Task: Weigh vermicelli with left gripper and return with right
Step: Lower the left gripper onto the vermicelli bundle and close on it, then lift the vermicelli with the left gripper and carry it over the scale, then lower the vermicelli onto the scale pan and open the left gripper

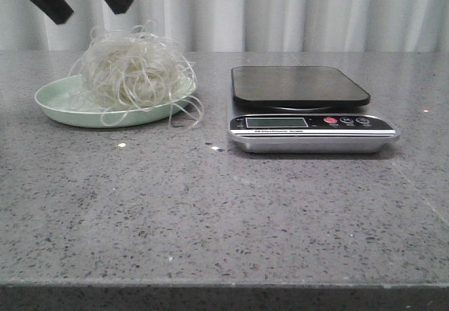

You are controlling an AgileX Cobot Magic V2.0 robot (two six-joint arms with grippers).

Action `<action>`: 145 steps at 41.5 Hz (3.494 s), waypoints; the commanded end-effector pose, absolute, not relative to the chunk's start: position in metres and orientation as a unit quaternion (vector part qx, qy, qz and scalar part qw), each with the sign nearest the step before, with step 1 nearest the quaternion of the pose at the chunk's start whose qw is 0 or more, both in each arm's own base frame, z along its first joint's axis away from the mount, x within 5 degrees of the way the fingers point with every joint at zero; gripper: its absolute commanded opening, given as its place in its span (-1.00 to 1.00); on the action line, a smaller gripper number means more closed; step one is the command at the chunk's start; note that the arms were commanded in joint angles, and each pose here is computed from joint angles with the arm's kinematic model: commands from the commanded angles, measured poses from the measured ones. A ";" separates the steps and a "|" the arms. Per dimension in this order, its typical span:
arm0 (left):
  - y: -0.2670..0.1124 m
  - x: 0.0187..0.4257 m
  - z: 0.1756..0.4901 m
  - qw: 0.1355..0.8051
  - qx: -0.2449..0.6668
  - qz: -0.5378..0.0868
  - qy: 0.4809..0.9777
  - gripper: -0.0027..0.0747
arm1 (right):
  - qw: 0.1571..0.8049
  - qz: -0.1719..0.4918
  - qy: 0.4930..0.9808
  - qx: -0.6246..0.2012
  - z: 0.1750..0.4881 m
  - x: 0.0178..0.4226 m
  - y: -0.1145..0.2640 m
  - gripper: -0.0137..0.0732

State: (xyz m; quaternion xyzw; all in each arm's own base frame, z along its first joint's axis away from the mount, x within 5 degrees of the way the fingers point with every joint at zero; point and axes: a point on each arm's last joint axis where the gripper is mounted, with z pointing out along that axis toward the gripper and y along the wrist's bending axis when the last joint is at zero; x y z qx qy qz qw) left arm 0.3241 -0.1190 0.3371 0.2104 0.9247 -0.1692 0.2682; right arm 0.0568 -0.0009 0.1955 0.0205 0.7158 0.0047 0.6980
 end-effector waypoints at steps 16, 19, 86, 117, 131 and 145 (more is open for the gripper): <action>-0.125 0.350 0.314 0.240 0.223 -0.215 0.920 0.71 | 0.733 -0.001 0.680 0.022 0.206 0.055 -0.002 -0.34; -0.125 0.352 0.310 0.236 0.222 -0.213 0.922 0.69 | 0.733 -0.001 0.680 0.022 0.206 0.055 -0.002 -0.34; -0.171 0.306 0.437 0.443 0.250 -0.386 0.770 -0.55 | 0.733 -0.001 0.680 0.022 0.206 0.055 -0.002 -0.34; -0.266 0.317 0.356 0.361 0.329 -0.372 0.789 -0.56 | 0.733 -0.001 0.680 0.022 0.206 0.055 -0.002 -0.34; -0.268 0.323 0.344 0.353 0.331 -0.363 0.797 -0.52 | 0.733 -0.001 0.680 0.022 0.206 0.055 -0.002 -0.34; -0.267 0.320 0.345 0.342 0.338 -0.366 0.797 0.00 | 0.733 -0.001 0.680 0.022 0.206 0.055 -0.002 -0.34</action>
